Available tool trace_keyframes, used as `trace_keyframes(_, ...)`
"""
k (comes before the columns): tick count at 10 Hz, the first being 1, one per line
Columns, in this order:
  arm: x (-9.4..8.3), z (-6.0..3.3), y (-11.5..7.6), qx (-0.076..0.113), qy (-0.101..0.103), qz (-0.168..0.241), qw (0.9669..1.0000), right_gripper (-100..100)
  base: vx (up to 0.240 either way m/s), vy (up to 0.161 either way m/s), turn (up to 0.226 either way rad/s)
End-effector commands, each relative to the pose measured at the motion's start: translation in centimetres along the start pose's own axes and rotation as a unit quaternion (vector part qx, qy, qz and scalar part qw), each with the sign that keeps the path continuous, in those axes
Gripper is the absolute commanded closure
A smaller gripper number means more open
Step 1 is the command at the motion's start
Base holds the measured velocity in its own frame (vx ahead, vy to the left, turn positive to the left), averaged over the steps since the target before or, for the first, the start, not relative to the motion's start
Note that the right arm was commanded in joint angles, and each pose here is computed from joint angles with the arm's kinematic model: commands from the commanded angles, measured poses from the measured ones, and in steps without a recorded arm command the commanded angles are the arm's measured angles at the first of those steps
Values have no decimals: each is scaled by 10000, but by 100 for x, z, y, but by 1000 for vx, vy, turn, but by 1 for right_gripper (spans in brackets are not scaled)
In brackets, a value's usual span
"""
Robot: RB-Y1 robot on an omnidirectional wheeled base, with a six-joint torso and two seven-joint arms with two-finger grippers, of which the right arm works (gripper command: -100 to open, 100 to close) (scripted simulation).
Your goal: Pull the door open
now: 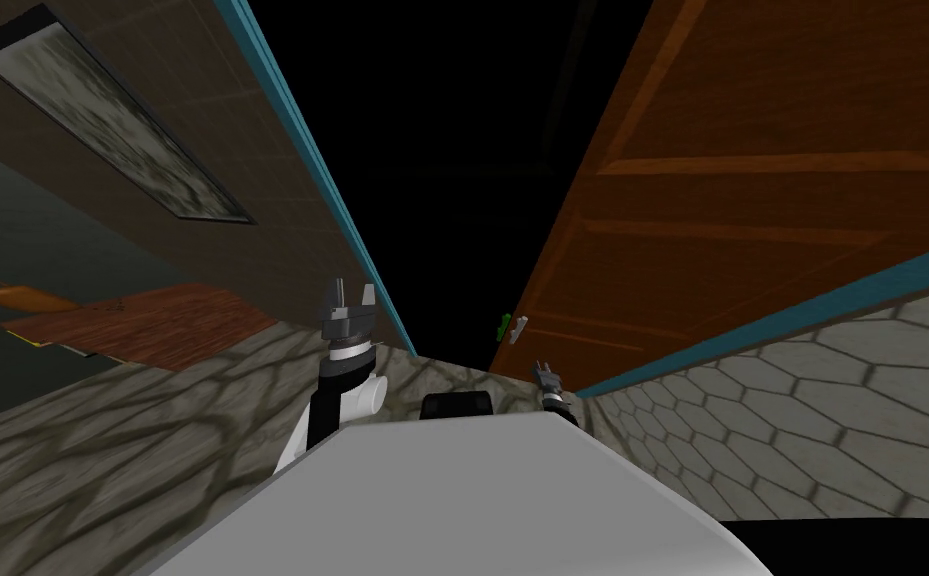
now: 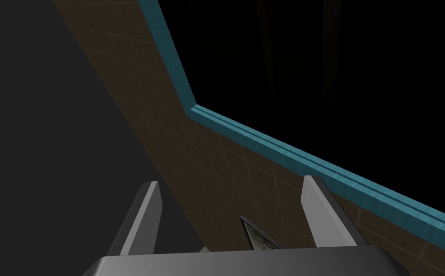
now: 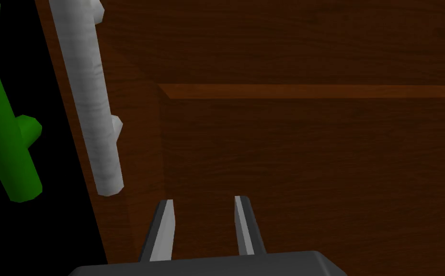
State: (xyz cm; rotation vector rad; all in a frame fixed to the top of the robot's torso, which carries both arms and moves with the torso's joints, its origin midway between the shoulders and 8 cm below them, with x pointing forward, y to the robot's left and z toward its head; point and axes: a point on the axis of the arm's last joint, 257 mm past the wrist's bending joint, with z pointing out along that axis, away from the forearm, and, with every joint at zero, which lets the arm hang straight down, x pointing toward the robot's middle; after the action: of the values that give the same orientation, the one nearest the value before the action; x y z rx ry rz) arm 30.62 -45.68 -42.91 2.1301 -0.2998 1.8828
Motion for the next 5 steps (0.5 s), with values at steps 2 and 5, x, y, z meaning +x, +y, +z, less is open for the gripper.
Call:
trace_keyframes(2, -95, -141, 181, -122, -149, -109, 9998, -100, -179, 19, -82)
trace_keyframes(5, -202, -293, 389, -239, -308, -236, 9990, -100, -166, 29, -70)
